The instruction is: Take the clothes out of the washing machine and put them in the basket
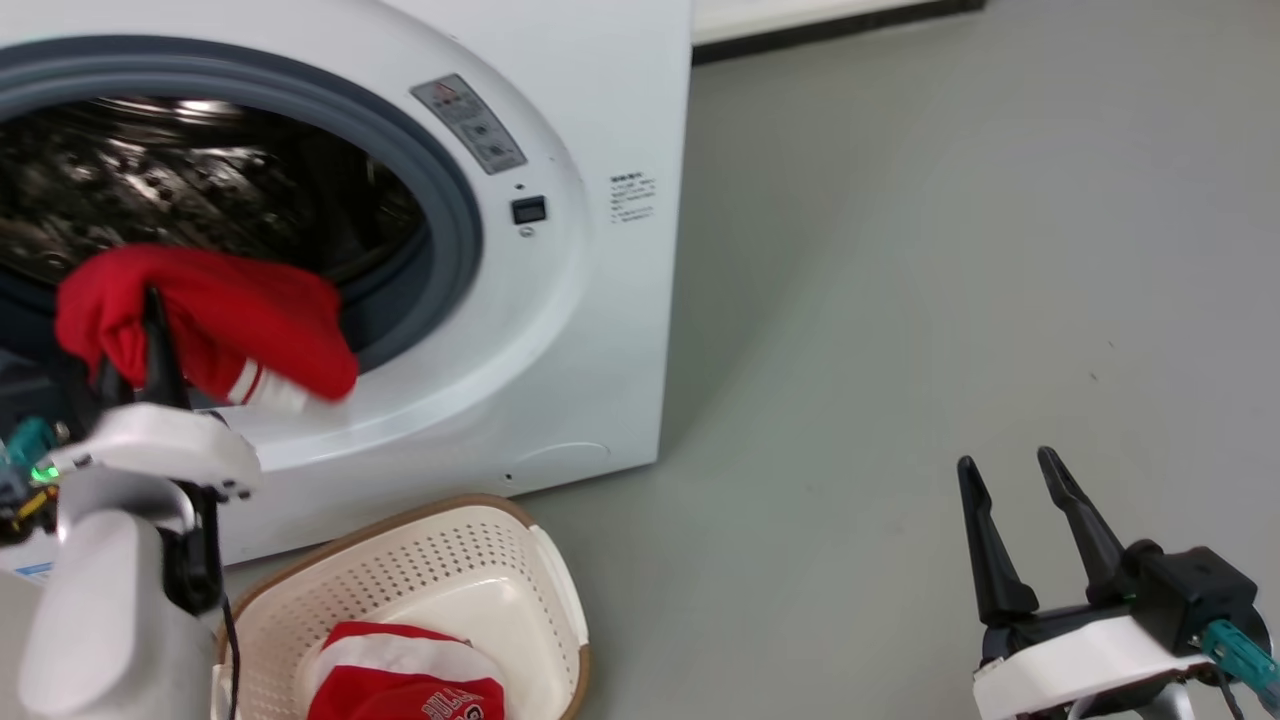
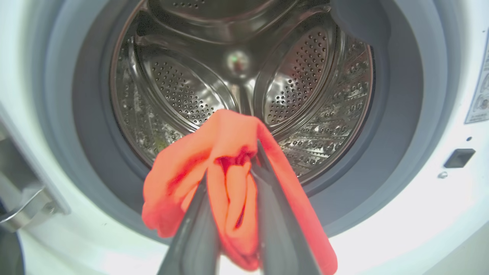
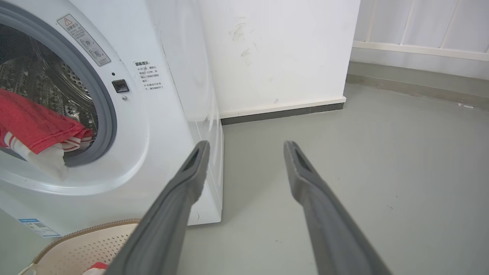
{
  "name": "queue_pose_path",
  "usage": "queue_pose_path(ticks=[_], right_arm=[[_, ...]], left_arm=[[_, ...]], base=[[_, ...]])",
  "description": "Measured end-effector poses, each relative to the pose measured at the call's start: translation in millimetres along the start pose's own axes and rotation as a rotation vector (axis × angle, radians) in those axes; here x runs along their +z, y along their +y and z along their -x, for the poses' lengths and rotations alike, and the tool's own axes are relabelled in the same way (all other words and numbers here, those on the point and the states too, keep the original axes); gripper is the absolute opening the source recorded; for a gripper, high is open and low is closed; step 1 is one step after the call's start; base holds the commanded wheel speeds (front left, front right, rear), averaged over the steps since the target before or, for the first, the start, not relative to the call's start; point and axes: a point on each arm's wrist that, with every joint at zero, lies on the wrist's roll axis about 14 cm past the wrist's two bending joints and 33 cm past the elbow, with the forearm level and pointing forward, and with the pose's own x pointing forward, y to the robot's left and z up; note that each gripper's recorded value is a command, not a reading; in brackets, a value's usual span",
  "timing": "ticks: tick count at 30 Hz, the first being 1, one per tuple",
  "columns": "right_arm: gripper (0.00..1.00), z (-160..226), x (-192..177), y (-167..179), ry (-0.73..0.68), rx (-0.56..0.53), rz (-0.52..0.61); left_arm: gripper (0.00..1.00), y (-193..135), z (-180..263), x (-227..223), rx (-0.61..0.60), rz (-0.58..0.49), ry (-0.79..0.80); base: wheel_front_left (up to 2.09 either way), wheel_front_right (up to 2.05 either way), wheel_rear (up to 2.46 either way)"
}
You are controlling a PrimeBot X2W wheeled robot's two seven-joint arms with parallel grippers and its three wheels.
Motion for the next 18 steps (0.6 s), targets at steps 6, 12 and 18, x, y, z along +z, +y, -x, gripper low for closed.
queue_pose_path(ticks=[6,12,18], right_arm=[[1.0,5.5,5.7,8.1,-0.01,0.029,0.0],[1.0,6.3,9.4,20.7,-0.013,0.073,0.008],[1.0,3.6,8.3,33.2,-0.002,0.114,0.014]], left_arm=[[0.0,-6.9,41.4,18.7,-0.007,0.014,-0.067],[0.0,-22.6,91.2,12.7,-0.025,0.045,-0.063],[0.0,-33.7,136.0,-16.7,-0.033,0.083,0.026]], base=[[0.0,0.0,0.0],[0.0,0.0,0.0],[0.0,0.0,0.0]])
